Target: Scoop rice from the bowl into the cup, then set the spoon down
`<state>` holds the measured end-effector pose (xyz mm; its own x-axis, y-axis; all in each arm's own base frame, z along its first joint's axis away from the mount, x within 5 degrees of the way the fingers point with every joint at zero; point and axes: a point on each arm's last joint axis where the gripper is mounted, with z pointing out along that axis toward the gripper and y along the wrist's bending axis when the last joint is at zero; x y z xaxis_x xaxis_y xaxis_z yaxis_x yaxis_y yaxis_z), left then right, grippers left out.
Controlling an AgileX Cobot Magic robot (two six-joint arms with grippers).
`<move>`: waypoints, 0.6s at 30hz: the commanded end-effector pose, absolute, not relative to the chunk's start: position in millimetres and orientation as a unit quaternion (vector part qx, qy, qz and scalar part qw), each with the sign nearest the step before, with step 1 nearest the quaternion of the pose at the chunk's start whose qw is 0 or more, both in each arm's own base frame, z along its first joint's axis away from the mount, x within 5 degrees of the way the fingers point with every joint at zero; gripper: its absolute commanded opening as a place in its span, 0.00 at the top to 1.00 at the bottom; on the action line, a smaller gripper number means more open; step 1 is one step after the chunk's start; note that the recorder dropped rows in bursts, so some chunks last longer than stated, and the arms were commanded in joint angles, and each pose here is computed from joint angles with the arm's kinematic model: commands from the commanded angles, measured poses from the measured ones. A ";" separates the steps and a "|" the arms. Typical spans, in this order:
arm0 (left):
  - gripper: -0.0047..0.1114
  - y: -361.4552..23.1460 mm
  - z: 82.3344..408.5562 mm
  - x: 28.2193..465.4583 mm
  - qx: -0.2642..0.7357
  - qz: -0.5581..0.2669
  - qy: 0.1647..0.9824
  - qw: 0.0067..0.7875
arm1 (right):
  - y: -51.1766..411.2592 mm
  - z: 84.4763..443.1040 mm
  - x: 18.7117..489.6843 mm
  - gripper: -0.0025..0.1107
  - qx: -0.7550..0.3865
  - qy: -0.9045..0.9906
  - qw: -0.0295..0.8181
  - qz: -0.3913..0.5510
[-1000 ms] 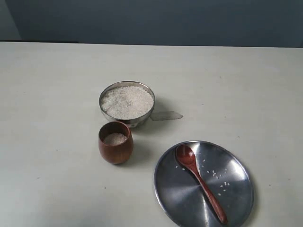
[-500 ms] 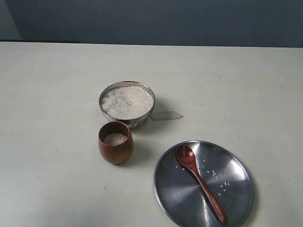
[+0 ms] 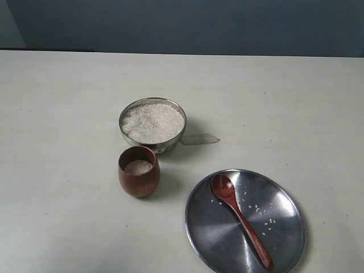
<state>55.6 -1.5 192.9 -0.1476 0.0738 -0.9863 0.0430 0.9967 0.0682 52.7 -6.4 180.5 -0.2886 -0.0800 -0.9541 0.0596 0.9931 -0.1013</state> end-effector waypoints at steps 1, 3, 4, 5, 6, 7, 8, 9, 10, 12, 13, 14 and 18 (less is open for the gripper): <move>0.96 -1.5 192.2 55.5 0.041 0.013 0.755 0.654 | -6.6 180.1 52.6 0.98 -0.020 0.799 0.597 -0.072; 0.96 -1.5 192.2 55.5 0.041 0.013 0.755 0.654 | -6.8 179.9 52.5 0.98 -0.021 0.799 0.596 -0.073; 0.96 -1.5 192.2 55.5 0.041 0.013 0.755 0.654 | -6.8 180.1 52.5 0.98 -0.021 0.799 0.597 -0.073; 0.96 -1.5 192.2 55.5 0.041 0.013 0.755 0.654 | -6.8 180.1 52.5 0.98 -0.021 0.799 0.597 -0.073; 0.96 -1.5 192.2 55.5 0.041 0.013 0.755 0.654 | -6.8 180.1 52.5 0.98 -0.021 0.799 0.597 -0.073; 0.96 -1.5 192.2 55.5 0.041 0.013 0.755 0.654 | -6.8 180.1 52.5 0.98 -0.021 0.799 0.597 -0.073; 0.96 -1.5 192.2 55.5 0.041 0.013 0.755 0.654 | -6.8 180.1 52.5 0.98 -0.021 0.799 0.597 -0.073; 0.96 -1.5 192.2 55.5 0.041 0.013 0.755 0.654 | -6.8 180.1 52.5 0.98 -0.021 0.799 0.597 -0.073; 0.96 -1.5 192.2 55.5 0.041 0.013 0.755 0.654 | -6.8 180.1 52.5 0.98 -0.021 0.799 0.597 -0.073; 0.96 -1.5 192.2 55.5 0.041 0.013 0.755 0.654 | -6.8 180.1 52.5 0.98 -0.021 0.799 0.597 -0.073; 0.96 -1.5 192.2 55.5 0.041 0.013 0.755 0.654 | -6.8 180.1 52.5 0.98 -0.021 0.799 0.597 -0.073; 0.96 -1.5 192.2 55.5 0.041 0.013 0.755 0.654 | -6.8 180.1 52.5 0.98 -0.021 0.799 0.597 -0.073; 0.96 -1.5 192.2 55.5 0.041 0.013 0.755 0.654 | -6.8 180.1 52.5 0.98 -0.021 0.799 0.597 -0.073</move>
<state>55.6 -1.5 192.9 -0.1476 0.0738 -0.9863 0.0430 0.9967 0.0682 52.6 -6.4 180.2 -0.2940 -0.1112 -0.9493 0.0504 0.9900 -0.1316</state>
